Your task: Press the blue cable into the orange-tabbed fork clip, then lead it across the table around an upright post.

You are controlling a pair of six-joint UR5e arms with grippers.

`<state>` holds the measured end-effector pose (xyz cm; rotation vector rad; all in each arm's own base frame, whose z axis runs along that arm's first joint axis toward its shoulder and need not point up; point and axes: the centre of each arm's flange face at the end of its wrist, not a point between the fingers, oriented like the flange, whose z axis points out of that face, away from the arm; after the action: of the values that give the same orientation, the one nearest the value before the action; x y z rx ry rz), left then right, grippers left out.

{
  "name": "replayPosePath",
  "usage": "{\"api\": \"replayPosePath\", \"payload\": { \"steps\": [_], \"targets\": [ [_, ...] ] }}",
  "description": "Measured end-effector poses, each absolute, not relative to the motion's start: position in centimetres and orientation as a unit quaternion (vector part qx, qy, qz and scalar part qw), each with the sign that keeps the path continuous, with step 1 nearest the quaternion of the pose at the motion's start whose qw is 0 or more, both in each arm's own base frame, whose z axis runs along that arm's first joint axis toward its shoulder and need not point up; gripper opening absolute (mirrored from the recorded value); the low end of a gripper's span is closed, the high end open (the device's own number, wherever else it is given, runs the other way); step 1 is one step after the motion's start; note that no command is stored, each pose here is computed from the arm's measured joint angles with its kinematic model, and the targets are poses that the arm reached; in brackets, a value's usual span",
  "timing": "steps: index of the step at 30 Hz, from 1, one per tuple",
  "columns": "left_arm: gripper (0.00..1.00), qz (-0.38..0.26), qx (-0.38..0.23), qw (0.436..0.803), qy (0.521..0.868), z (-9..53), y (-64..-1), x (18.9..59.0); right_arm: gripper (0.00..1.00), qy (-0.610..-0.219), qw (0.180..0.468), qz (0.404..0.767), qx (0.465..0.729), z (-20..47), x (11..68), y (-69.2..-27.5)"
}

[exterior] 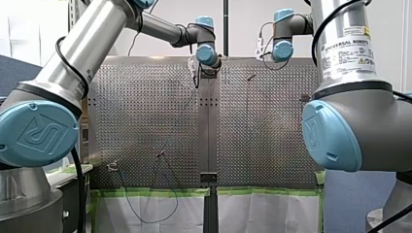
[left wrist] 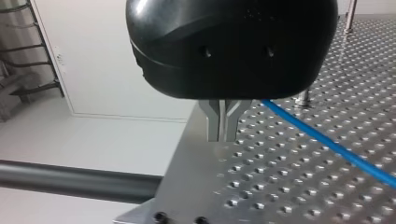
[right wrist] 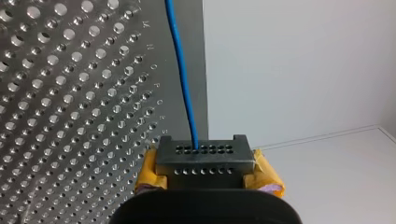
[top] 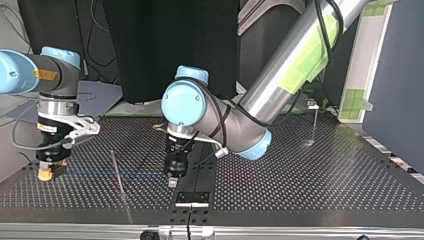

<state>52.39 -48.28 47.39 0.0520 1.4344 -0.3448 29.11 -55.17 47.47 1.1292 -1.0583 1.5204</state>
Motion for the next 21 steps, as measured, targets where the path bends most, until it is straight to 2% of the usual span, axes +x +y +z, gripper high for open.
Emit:
{"api": "replayPosePath", "payload": {
  "steps": [4,21],
  "targets": [
    [0.0,-0.164,0.022,0.745,0.646,48.6,-48.9,52.4,0.0,-0.433,0.469,0.618,0.459,47.4,28.7,-55.4],
    [0.0,-0.178,0.025,0.741,0.648,48.0,-51.3,53.2,0.0,-0.429,0.465,0.621,0.462,47.5,29.6,-54.9]
  ]
}}
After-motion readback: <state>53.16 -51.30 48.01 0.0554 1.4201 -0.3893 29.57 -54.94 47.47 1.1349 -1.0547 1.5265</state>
